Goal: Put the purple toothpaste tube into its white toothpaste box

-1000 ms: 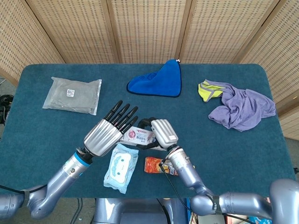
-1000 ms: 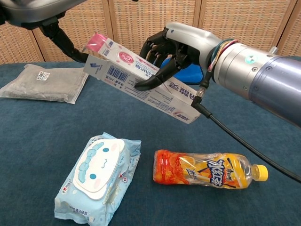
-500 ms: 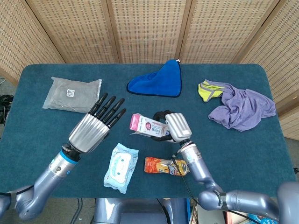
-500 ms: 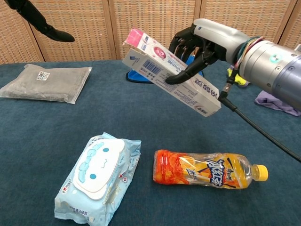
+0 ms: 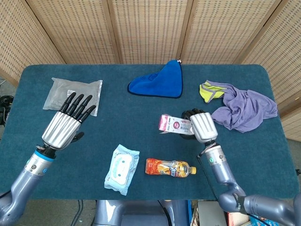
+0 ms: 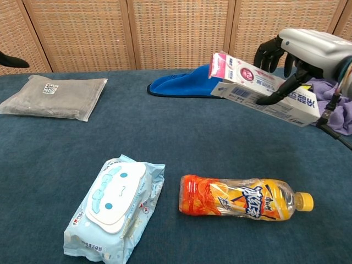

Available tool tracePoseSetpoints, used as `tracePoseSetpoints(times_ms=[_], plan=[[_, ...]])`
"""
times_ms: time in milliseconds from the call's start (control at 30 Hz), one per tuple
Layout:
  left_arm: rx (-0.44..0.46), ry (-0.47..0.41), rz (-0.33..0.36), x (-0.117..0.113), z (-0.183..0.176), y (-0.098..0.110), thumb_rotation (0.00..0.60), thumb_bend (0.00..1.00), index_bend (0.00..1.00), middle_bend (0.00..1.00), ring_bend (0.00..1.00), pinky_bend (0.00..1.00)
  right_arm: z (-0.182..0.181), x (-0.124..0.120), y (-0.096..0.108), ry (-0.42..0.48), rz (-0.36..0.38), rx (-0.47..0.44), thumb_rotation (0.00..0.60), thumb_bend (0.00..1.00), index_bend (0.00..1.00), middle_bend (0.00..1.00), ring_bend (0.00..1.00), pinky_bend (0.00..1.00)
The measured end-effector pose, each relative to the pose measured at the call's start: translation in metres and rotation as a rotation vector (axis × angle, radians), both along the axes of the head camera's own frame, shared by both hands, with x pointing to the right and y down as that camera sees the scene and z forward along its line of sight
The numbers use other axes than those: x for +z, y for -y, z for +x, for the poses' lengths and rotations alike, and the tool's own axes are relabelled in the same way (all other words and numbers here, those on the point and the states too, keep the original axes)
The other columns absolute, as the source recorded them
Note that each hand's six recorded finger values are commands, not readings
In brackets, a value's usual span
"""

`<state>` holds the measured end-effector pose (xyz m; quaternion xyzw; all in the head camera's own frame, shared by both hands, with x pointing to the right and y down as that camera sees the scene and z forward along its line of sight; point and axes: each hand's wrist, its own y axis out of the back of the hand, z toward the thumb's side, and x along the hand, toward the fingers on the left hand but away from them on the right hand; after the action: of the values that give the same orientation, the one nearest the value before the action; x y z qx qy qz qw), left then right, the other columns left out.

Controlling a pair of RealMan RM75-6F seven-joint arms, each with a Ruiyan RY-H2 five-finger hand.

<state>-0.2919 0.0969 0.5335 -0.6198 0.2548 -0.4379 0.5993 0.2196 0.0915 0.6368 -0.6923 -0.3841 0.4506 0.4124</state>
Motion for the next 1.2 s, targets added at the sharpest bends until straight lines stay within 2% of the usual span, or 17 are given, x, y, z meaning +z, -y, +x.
tracePoseSetpoints(times_ms=[167, 267, 633, 733, 800, 900, 1000, 1067, 1200], plan=[[-0.031, -0.030, -0.021, 0.004, -0.018, -0.010, 0.600, 0.15, 0.14, 0.00, 0.00, 0.02, 0.020, 0.000, -0.008, -0.099, 0.047, -0.028, 0.600, 0.13, 0.58, 0.51, 0.40, 0.47], [-0.040, -0.035, -0.027, 0.007, -0.029, -0.019, 0.600, 0.15, 0.14, 0.00, 0.00, 0.02, 0.030, 0.003, -0.017, -0.139, 0.047, -0.035, 0.600, 0.13, 0.58, 0.51, 0.40, 0.47], [-0.063, -0.045, -0.041, 0.016, -0.053, -0.040, 0.600, 0.15, 0.14, 0.00, 0.00, 0.01, 0.065, 0.033, -0.043, -0.269, -0.045, -0.018, 0.600, 0.13, 0.58, 0.48, 0.40, 0.47], [-0.072, -0.050, -0.047, 0.019, -0.057, -0.043, 0.600, 0.15, 0.14, 0.00, 0.00, 0.00, 0.070, 0.040, -0.047, -0.299, -0.061, -0.017, 0.600, 0.13, 0.56, 0.40, 0.34, 0.40], [-0.078, -0.055, -0.051, 0.020, -0.058, -0.044, 0.600, 0.15, 0.14, 0.00, 0.00, 0.00, 0.074, 0.045, -0.050, -0.309, -0.082, -0.013, 0.600, 0.13, 0.48, 0.27, 0.20, 0.32], [-0.086, -0.063, -0.057, 0.021, -0.061, -0.046, 0.600, 0.15, 0.14, 0.00, 0.00, 0.00, 0.076, 0.050, -0.055, -0.312, -0.116, -0.015, 0.600, 0.13, 0.34, 0.12, 0.05, 0.21], [-0.092, -0.071, -0.062, 0.023, -0.062, -0.047, 0.600, 0.15, 0.14, 0.00, 0.00, 0.00, 0.078, 0.054, -0.058, -0.304, -0.148, -0.015, 0.600, 0.13, 0.26, 0.03, 0.00, 0.14], [-0.096, -0.076, -0.066, 0.024, -0.063, -0.048, 0.600, 0.15, 0.14, 0.00, 0.00, 0.00, 0.078, 0.056, -0.060, -0.286, -0.165, -0.011, 0.600, 0.13, 0.21, 0.00, 0.00, 0.11], [-0.108, -0.089, -0.074, 0.025, -0.066, -0.050, 0.600, 0.15, 0.14, 0.00, 0.00, 0.00, 0.076, 0.057, -0.063, -0.241, -0.181, -0.004, 0.600, 0.11, 0.05, 0.00, 0.00, 0.02]])
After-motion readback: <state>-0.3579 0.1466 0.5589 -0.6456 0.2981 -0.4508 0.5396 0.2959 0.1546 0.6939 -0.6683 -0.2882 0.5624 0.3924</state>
